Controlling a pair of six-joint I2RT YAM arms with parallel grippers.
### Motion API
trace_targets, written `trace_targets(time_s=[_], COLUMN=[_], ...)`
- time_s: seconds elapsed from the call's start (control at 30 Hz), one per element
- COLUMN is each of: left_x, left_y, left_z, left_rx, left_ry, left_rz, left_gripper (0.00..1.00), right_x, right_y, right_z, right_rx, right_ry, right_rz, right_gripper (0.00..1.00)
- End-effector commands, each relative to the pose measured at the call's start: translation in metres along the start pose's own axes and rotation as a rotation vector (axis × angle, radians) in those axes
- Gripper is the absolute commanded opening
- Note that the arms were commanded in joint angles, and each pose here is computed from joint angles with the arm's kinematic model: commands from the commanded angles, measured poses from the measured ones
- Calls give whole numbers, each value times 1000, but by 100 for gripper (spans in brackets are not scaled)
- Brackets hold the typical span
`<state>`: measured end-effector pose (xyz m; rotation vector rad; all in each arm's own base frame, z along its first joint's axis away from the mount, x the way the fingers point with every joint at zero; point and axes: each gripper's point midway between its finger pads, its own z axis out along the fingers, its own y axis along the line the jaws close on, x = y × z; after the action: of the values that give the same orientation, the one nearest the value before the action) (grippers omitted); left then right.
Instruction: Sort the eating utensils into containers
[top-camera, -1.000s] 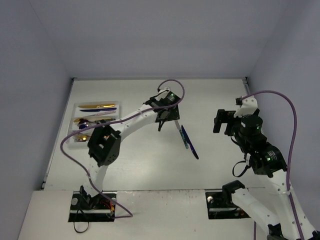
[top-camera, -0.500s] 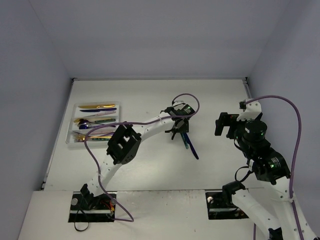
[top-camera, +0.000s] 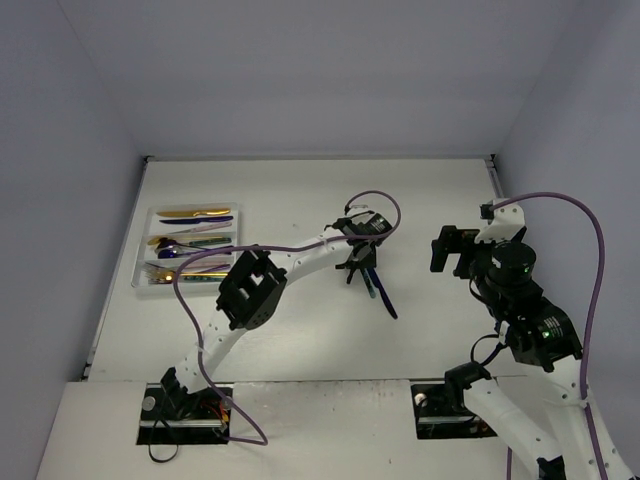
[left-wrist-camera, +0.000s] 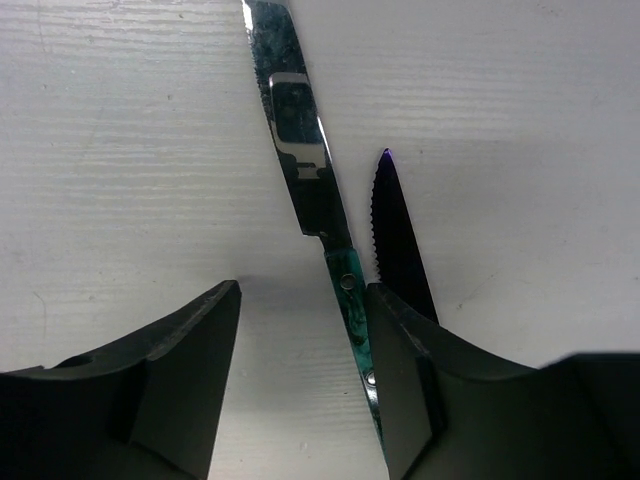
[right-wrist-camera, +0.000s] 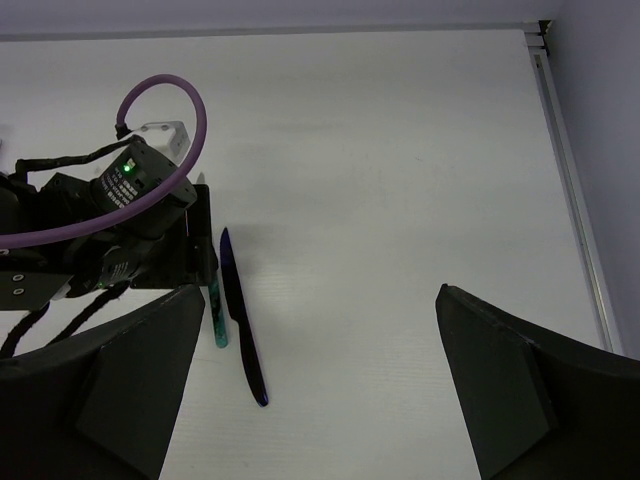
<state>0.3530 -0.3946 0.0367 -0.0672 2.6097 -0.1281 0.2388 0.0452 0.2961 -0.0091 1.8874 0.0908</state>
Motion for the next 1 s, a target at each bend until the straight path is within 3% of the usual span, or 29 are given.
trace_targets(time_s=[0.0,0.37,0.8,0.97], left_x=[15,22,30,22], left_y=[37,72,52,43], left_z=[-13,-42,-50,-55], left_rx=[-107,-118,-46,-2], left_ry=[32,54,121,97], left_rz=[42,103,-129,-173], left_gripper=[46,41,51,51], right_x=[-13,-17,-17,-18], right_y=[5,8,11,11], right_z=[1,-1,1,-1], right_rx=[-17,-33,-44,-45], right_ry=[-49,-58,-51,-56], right_rz=[6,20,32,34], right_gripper=[100,100,100,100])
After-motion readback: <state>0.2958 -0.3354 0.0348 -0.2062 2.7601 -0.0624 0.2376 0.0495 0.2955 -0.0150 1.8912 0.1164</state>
